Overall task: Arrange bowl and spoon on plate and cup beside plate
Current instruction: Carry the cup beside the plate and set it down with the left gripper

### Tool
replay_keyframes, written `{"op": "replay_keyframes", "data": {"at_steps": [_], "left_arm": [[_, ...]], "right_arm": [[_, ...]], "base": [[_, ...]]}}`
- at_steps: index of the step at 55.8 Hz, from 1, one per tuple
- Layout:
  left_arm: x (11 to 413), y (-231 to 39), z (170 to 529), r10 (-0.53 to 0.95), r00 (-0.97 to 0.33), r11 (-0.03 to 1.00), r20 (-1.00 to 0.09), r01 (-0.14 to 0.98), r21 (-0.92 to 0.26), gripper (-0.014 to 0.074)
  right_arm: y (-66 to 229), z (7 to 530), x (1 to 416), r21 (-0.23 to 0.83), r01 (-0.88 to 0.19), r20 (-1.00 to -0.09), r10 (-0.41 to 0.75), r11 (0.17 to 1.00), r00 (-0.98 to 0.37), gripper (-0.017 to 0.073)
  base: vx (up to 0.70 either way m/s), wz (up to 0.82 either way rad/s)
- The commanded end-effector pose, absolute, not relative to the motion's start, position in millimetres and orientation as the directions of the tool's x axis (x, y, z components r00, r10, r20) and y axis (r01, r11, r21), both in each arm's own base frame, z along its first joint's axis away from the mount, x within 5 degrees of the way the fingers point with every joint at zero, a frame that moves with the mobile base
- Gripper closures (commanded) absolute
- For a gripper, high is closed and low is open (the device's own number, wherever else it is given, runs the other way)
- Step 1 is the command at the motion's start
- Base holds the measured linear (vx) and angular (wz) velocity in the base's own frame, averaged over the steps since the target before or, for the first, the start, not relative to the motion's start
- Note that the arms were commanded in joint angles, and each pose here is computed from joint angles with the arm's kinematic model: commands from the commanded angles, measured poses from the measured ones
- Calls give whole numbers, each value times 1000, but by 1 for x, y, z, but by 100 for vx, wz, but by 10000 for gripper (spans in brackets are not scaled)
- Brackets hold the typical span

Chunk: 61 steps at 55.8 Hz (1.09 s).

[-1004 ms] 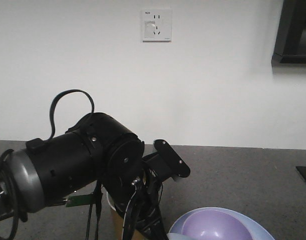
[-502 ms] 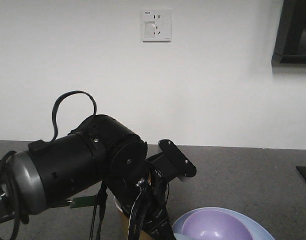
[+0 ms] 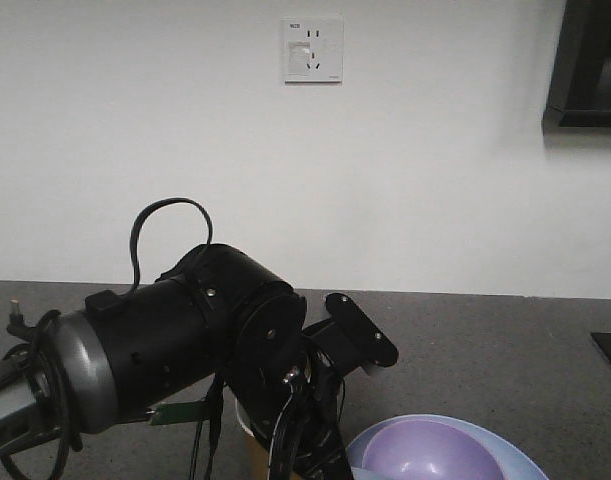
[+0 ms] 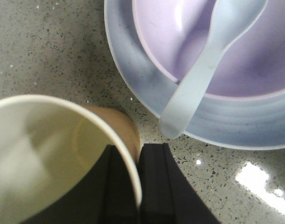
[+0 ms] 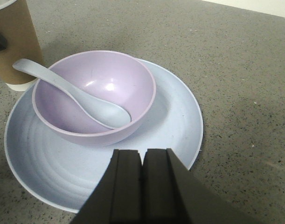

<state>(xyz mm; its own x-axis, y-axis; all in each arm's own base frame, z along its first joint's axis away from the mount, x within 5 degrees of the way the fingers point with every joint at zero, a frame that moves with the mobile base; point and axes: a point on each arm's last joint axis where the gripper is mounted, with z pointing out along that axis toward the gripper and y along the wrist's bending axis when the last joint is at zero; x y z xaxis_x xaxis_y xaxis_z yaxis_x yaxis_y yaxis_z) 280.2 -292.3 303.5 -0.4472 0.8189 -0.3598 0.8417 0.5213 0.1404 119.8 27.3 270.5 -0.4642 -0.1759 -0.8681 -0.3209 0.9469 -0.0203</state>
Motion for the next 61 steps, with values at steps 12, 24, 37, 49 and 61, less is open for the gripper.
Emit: {"op": "replay_keyframes", "data": {"at_steps": [12,24,37,49,61], "left_arm": [[275,-290,333,787,-425,535,-448,831,152,208],[276,-287,338,791,-402,531,-461,825,191,95],[271,-278,357,781,-377,536,-499,814,224,98],[257,-264,394,734,-317,549,-600,798,249,142],[228,-233,447,647,-233,580,-726,769,270,438]], "right_arm": [[26,284,124,-32,-288,-907,-149,957,-393,568],[25,285,124,-32,-288,-908,-148,957,-392,568],[25,285,124,-33,-287,-908,-148,957,-391,568],[25,285,124,-41,-288,-907,-156,957,-390,568],[25,284,124,-40,-292,-905,-158,956,-396,568]], "base": [[0,0],[0,0],[0,0],[0,0],[0,0]]}}
